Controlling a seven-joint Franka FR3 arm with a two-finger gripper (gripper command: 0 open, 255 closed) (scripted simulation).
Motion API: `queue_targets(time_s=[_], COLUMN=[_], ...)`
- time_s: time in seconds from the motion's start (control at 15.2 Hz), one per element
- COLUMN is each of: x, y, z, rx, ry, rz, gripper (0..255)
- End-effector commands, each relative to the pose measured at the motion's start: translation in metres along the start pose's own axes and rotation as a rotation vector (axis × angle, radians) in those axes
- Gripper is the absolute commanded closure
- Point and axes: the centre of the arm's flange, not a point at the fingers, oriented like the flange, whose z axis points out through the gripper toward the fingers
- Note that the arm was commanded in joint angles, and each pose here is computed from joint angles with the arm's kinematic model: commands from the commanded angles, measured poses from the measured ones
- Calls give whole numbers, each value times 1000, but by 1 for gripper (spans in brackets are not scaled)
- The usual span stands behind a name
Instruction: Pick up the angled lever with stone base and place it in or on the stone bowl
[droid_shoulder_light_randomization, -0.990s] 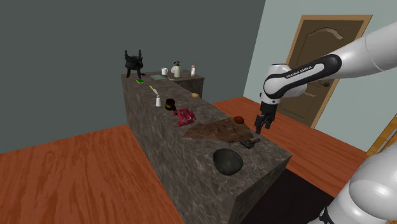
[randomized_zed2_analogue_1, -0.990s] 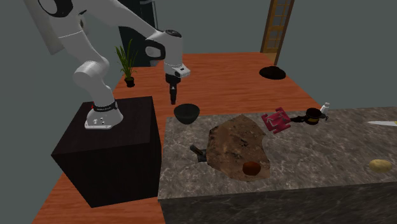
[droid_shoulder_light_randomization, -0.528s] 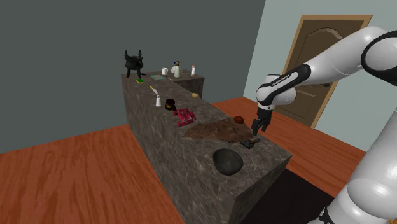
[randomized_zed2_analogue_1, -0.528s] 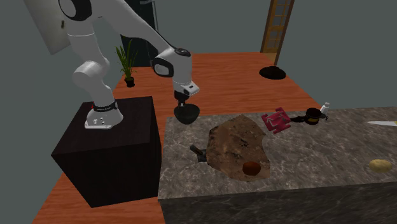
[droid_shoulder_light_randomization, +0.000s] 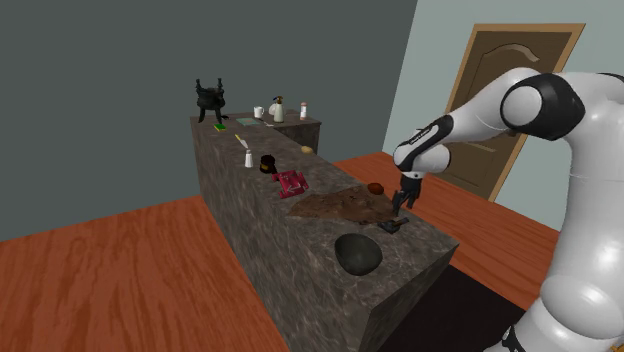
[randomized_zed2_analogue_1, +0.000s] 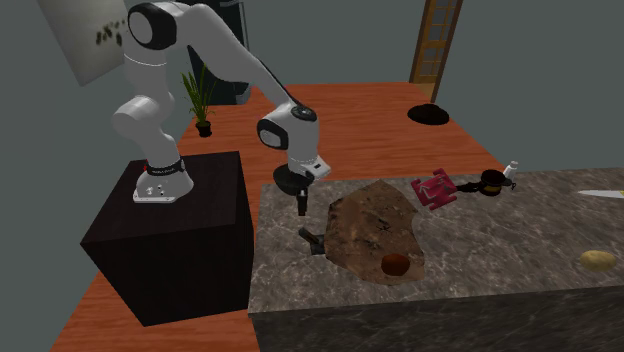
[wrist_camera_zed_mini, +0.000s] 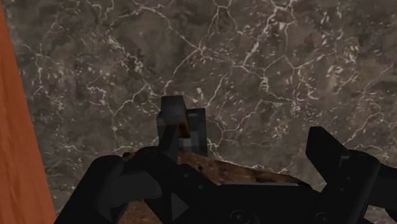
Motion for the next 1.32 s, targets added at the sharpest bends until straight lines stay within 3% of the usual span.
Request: queue_targets(time_s=[0.0, 0.33, 0.79, 1.25], x=[13, 43, 44, 44], y=[16, 58, 58, 58], z=[20, 58, 95, 98], rx=[1, 5, 5, 5], ry=[7, 22, 22, 22], rz=[8, 29, 29, 29], gripper=[0, 0, 0, 0])
